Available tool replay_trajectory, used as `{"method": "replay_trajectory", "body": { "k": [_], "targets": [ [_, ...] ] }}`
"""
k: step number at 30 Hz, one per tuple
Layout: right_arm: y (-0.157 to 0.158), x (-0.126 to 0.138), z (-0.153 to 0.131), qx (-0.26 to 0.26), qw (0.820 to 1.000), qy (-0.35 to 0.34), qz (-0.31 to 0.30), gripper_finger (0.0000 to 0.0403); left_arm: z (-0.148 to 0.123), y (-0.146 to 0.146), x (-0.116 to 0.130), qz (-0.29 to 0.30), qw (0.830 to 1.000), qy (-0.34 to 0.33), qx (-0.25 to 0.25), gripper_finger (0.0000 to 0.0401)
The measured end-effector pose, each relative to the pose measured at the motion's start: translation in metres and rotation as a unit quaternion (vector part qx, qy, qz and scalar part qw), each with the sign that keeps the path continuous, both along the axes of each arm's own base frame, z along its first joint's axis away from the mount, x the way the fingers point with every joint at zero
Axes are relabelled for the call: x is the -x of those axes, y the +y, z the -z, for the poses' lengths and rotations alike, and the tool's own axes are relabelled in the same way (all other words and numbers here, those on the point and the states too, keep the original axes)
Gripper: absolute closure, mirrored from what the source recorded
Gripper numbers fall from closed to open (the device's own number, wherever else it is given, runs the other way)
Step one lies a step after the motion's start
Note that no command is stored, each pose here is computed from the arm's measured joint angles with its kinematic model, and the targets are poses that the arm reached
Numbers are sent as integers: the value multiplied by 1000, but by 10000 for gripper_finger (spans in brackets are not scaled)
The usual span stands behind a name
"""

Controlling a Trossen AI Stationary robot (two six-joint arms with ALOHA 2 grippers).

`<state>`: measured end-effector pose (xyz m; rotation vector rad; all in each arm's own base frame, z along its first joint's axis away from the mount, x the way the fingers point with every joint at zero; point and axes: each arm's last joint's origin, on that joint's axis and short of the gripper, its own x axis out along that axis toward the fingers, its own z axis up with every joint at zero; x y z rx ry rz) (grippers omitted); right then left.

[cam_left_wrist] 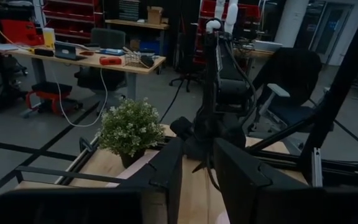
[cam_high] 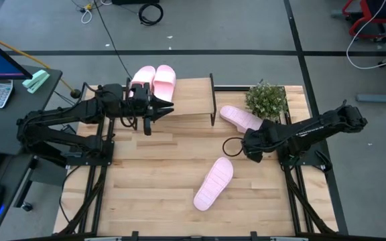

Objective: Pick and place slides into the shelf
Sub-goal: Put the pink slides on the shelf

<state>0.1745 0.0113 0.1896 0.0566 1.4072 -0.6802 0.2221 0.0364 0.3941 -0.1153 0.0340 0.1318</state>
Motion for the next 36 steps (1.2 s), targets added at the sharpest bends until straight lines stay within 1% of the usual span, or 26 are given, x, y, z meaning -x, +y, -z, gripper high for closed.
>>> {"method": "replay_trajectory", "body": {
  "k": [3,5,11,16,23,30,33,36],
  "targets": [
    [-1,0,1,12,1000,12,0,110,0,0,0,0,1000,0,0,299],
    [-3,0,5,13,999,32,6,109,0,0,0,0,1000,0,0,299],
    [-9,-11,27,15,994,105,30,108,1,0,-1,0,1000,2,3,302],
    [-15,-19,39,43,988,134,56,115,1,0,-1,0,1000,3,5,299],
    [-22,-21,40,74,985,120,95,134,1,0,-1,0,1000,2,8,304],
    [-30,-26,42,71,985,87,127,155,1,0,-1,0,1000,2,8,301],
    [-33,-28,43,58,986,77,139,177,1,0,-1,0,1000,2,8,305],
    [-36,-27,43,49,985,77,149,219,1,0,-1,0,1000,2,8,308]
  ]
}}
